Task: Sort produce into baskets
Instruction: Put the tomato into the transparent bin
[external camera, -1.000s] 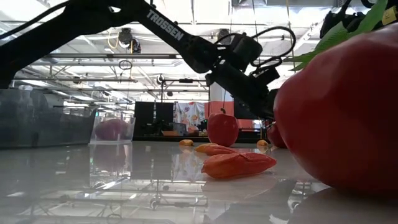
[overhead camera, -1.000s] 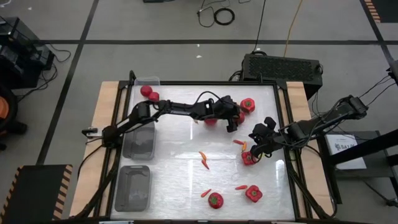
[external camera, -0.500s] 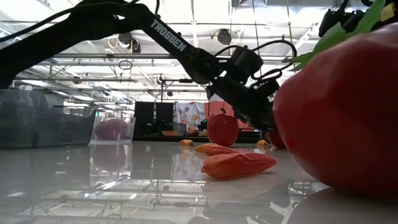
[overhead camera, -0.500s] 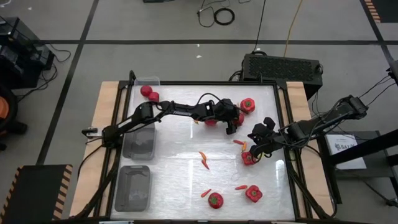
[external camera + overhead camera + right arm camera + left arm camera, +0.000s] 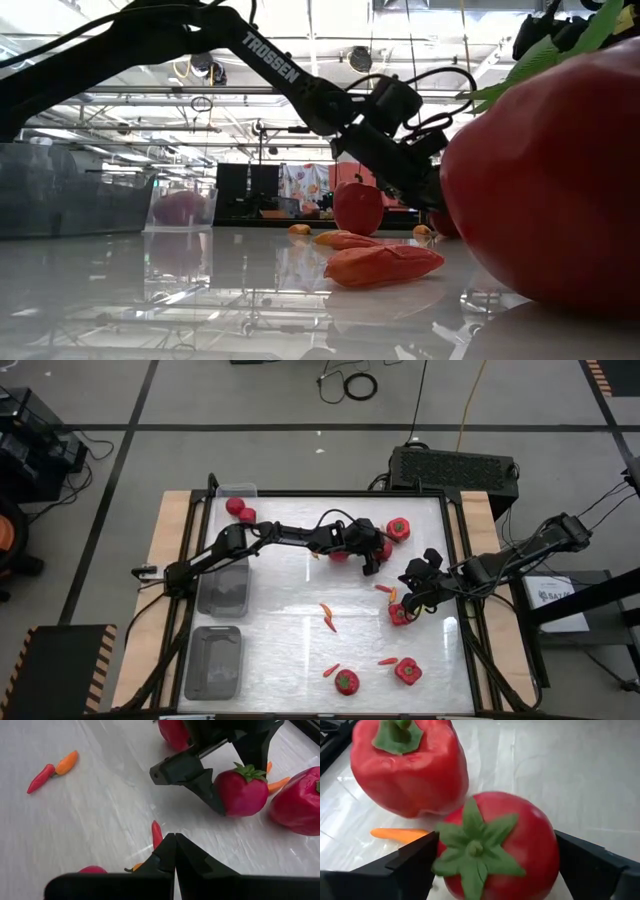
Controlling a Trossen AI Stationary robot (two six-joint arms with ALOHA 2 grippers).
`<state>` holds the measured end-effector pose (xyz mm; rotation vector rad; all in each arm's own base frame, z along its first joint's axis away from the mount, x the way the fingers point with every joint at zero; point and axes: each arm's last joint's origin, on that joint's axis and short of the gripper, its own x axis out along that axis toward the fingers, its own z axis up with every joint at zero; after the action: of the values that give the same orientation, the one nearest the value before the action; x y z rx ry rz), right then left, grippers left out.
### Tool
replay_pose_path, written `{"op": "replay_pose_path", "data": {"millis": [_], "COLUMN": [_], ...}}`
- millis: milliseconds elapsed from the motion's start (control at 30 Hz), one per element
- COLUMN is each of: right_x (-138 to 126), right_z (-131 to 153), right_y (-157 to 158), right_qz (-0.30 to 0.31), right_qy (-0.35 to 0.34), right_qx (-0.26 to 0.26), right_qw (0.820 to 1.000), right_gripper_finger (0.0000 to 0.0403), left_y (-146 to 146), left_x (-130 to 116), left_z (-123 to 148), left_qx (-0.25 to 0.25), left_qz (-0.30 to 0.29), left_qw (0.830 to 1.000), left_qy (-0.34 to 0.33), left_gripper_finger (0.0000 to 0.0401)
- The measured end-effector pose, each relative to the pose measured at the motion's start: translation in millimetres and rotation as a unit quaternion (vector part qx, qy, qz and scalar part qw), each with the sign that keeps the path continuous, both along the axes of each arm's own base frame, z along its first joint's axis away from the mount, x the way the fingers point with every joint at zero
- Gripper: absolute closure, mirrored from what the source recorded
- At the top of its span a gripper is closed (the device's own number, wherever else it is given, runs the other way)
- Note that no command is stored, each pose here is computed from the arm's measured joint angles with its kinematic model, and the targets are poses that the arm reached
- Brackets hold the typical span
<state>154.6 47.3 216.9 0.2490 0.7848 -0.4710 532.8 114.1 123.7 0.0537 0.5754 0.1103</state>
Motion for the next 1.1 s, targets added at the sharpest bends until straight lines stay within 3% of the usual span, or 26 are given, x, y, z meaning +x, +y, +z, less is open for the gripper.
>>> {"op": "replay_pose_path", "data": {"millis": [167,333,500,600,800,1100], "right_x": [0.0,0.0,0.0,-0.1,0.9,8.1], "right_z": [0.0,0.0,0.0,-0.1,0.5,6.3], "right_y": [0.0,-0.1,-0.1,-0.1,0.2,1.5], "right_qz": [0.000,0.000,0.000,0.000,0.001,0.010], "right_qy": [0.000,0.000,0.000,0.001,-0.005,-0.047], "right_qx": [0.000,0.000,0.000,0.000,0.000,-0.028], "right_qw": [1.000,1.000,1.000,1.000,1.000,0.998], "right_gripper_finger": [0.0403,0.0403,0.0403,0.0403,0.0403,0.0403], "left_y": [-0.2,-1.6,-5.2,-8.5,-13.4,5.0], "left_x": [0.1,-0.7,-10.8,-26.5,-83.8,-184.5], "left_z": [0.1,5.4,55.3,89.5,156.1,219.7], "left_qx": [0.000,-0.008,0.001,0.018,0.043,-0.013], "left_qz": [0.000,0.005,-0.002,-0.017,-0.053,0.022], "left_qw": [1.000,1.000,1.000,0.999,0.988,0.961], "left_qy": [0.000,-0.001,-0.007,0.023,0.137,0.274], "left_gripper_finger": [0.0084,0.0087,0.0086,0.0086,0.0086,0.0086]}}
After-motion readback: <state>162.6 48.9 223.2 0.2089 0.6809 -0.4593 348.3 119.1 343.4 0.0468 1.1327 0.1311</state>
